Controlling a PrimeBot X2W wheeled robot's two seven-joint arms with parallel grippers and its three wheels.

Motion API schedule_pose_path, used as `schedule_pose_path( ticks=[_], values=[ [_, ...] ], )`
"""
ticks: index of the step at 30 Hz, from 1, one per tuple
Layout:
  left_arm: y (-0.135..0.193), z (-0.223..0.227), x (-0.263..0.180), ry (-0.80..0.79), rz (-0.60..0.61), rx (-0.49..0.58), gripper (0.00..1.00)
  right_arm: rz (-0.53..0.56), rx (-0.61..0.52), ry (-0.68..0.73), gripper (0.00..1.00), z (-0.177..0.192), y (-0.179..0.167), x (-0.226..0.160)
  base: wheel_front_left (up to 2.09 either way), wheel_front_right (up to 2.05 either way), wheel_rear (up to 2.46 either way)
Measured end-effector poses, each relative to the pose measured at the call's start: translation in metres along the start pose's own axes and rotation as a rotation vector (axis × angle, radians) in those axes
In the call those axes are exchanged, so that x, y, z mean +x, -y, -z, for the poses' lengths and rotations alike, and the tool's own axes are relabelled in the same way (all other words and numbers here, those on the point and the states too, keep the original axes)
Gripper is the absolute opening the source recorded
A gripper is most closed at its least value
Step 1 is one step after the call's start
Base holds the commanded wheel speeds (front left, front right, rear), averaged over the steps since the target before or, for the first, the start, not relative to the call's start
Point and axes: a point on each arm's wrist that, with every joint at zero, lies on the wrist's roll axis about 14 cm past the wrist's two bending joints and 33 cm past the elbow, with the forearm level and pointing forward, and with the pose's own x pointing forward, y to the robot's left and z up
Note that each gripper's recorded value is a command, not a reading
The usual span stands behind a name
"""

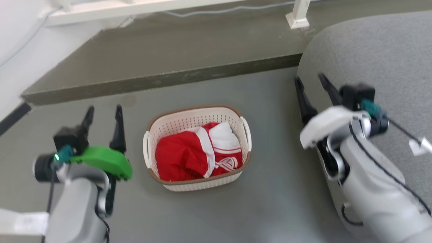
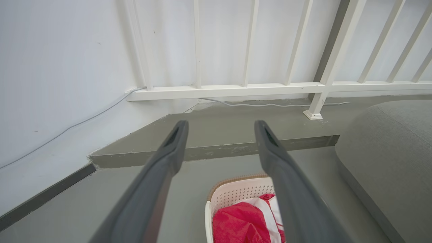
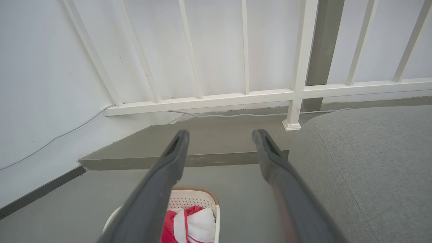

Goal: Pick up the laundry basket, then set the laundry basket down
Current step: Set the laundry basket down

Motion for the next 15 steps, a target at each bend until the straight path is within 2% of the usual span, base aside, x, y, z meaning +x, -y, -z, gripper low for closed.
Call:
schedule_pose_path(
  ticks=[15],
  values=[
    [0.012,0.016,-0.071,-0.019,-0.029,-0.026,1.00,0.061,0.021,-0.070,1.00,0.038,0.005,-0.077,0.00,0.00,0.00]
  ],
)
